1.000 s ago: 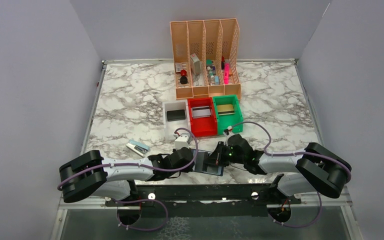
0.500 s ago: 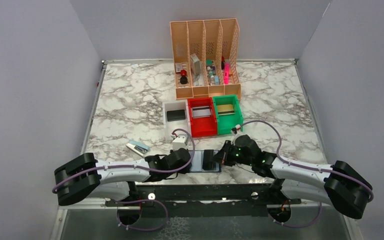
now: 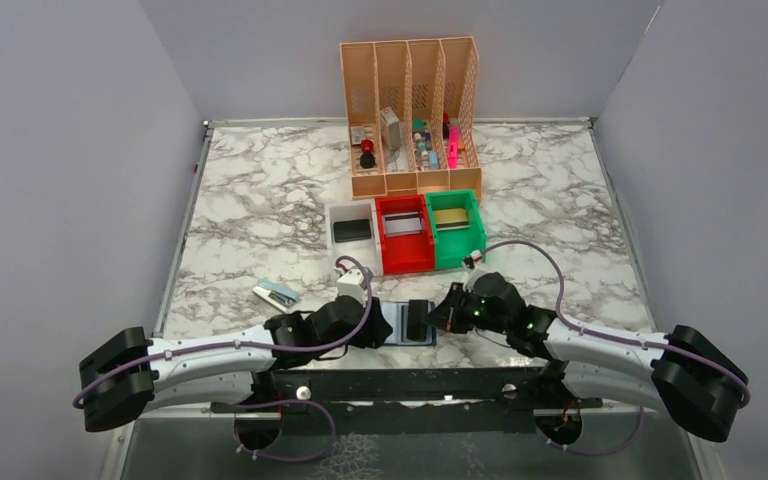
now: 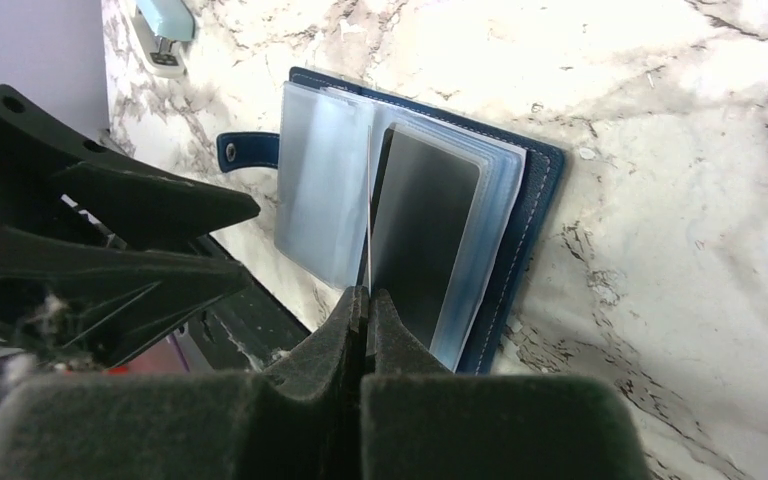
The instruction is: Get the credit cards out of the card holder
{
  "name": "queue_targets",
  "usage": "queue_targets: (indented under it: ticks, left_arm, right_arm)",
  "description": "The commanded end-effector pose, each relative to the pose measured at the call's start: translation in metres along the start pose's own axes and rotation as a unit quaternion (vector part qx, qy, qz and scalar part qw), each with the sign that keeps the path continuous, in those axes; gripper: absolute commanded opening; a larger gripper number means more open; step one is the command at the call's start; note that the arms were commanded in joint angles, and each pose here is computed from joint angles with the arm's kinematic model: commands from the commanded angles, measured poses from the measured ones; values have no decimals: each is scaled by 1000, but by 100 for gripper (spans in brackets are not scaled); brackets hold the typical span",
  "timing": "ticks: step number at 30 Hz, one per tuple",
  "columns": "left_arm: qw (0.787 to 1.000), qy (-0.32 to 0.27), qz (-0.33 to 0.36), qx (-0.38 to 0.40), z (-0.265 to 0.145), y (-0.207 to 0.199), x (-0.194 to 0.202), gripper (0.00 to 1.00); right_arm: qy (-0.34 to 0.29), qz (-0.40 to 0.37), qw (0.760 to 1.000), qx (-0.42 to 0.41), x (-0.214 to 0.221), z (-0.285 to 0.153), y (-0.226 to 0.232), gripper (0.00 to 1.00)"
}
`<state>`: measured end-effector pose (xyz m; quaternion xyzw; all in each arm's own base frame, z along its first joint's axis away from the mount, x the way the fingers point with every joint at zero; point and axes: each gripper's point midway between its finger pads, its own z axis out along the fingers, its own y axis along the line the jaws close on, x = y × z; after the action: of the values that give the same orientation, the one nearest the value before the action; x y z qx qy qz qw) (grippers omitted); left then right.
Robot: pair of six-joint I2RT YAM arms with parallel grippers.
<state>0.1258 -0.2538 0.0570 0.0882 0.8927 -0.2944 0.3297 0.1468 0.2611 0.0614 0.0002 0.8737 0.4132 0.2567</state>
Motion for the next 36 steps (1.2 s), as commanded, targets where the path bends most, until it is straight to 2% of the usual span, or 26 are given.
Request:
queue_targets:
  ticks: [1, 8, 16, 23, 36]
  left_arm:
    - [997, -17, 7, 69, -4, -22, -5, 53]
    - [994, -34, 22, 101, 7, -34, -9, 73]
    - [985, -38, 11, 169, 12, -44, -22, 75]
    - [973, -68, 17, 219, -4, -46, -31, 76]
    - [953, -54, 19, 298, -9, -61, -26, 75]
  right_arm:
    - [4, -29, 999, -42, 5, 2, 9, 1]
    - [-2, -51, 995, -80, 8, 2, 14, 1]
    - [-23, -75, 989, -126, 9, -5, 21, 1]
    - [-20, -77, 983, -166, 9, -11, 37, 1]
    - [-16, -71, 977, -200, 10, -15, 51, 1]
